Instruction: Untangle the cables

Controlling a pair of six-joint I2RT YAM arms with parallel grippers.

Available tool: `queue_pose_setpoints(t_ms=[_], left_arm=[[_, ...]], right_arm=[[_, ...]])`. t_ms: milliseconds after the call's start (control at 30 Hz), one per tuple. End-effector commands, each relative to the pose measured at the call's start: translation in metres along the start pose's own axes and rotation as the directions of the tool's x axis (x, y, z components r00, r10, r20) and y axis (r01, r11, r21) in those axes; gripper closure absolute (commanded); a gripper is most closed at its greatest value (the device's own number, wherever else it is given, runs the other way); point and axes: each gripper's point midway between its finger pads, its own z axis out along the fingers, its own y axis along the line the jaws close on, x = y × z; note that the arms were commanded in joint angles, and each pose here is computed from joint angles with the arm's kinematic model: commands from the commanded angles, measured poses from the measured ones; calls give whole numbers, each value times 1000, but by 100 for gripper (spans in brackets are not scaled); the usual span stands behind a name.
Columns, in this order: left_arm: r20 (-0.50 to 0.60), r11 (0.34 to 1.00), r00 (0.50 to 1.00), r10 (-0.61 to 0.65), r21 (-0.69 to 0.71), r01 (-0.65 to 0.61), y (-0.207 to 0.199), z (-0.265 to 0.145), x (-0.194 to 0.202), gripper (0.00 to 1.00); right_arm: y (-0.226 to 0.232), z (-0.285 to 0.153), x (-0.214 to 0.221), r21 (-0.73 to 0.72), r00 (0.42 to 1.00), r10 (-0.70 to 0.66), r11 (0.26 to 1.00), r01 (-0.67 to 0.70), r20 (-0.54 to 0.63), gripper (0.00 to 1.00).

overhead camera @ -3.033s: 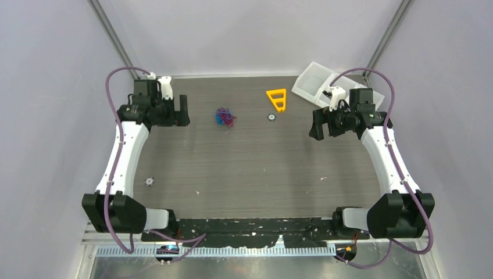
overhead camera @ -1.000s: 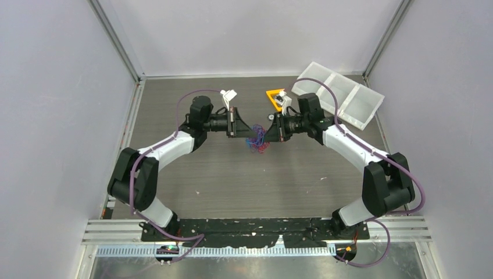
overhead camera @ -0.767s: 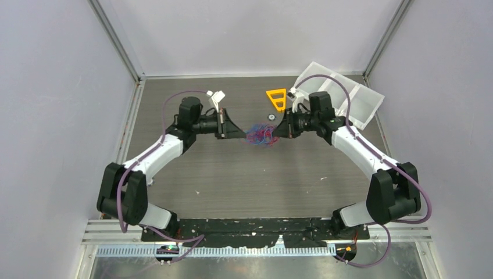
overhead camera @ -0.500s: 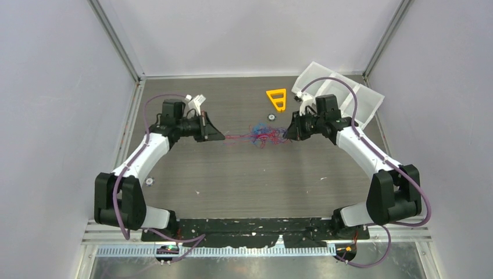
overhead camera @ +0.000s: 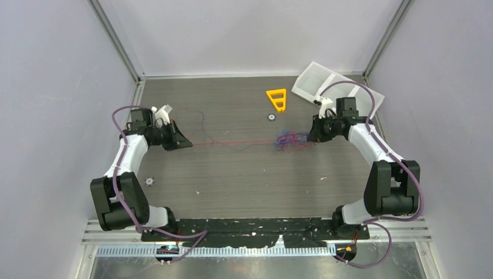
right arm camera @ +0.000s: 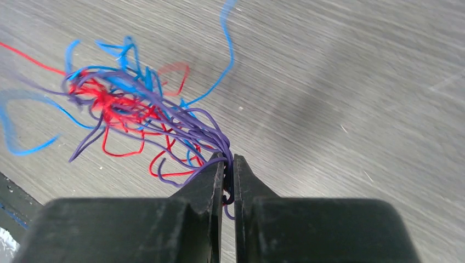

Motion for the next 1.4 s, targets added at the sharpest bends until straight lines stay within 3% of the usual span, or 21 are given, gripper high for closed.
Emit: queue_pose_setpoints(t_ms=[0,100,133,233,333,533,600,700,867,900,933,967,1033,1067,1133,1167,1200,1233,1300,1367], left_arm=[[-14,987,992,125,-98,-126,22,1,7,100],[-41,970,969,243,-25,-244,-5,12,17,100],[-47,961,961,274,-7,-275,-12,15,20,90],[-56,937,937,346,71,-342,-35,9,16,33],[-11,879,892,451,176,-442,-66,-5,7,4],[171,651,726,666,341,-678,-155,8,13,0],[249,592,686,684,361,-721,-177,22,15,1],[248,548,667,703,409,-730,-202,45,31,0],[212,542,677,704,456,-706,-228,80,45,0],[195,546,682,705,465,-697,-230,87,49,3],[166,560,693,701,472,-681,-229,93,53,15],[128,586,715,687,484,-650,-227,97,57,32],[61,652,781,622,512,-559,-223,96,58,92],[51,686,819,572,517,-512,-217,92,57,100],[97,723,889,447,546,-423,-215,80,49,100],[137,723,912,386,569,-392,-220,73,44,100],[141,730,923,358,574,-371,-219,69,46,100],[146,726,926,349,583,-365,-221,66,49,100],[151,726,931,333,589,-355,-224,63,51,100],[137,738,943,303,592,-323,-226,64,49,100]], right_arm=[[-22,-11,4,77,999,-20,997,22,-25,95],[28,-2,-11,-84,997,-79,993,79,10,95],[41,-2,-19,-128,995,-92,987,96,36,95],[84,-7,-34,-233,981,-172,954,188,88,95],[110,-16,-48,-275,958,-245,920,279,151,95],[160,-31,-64,-356,901,-348,832,425,259,94],[179,-36,-69,-397,888,-357,799,452,291,95],[198,-47,-75,-440,871,-366,757,483,328,95],[226,-63,-73,-519,856,-368,683,514,364,95],[228,-65,-75,-529,858,-360,678,510,367,95],[231,-66,-75,-541,859,-355,669,509,369,95],[232,-67,-76,-542,861,-350,672,505,369,95],[219,-61,-81,-493,867,-349,718,492,356,95],[199,-54,-88,-422,875,-344,775,470,341,95],[159,-40,-97,-302,905,-303,870,391,298,91],[140,-35,-102,-276,931,-245,907,319,270,76],[137,-35,-105,-285,948,-187,923,259,257,68],[133,-30,-105,-297,960,-143,931,213,239,52],[142,-27,-105,-338,971,-57,931,135,231,31],[154,-24,-104,-362,969,-3,927,95,246,19]])
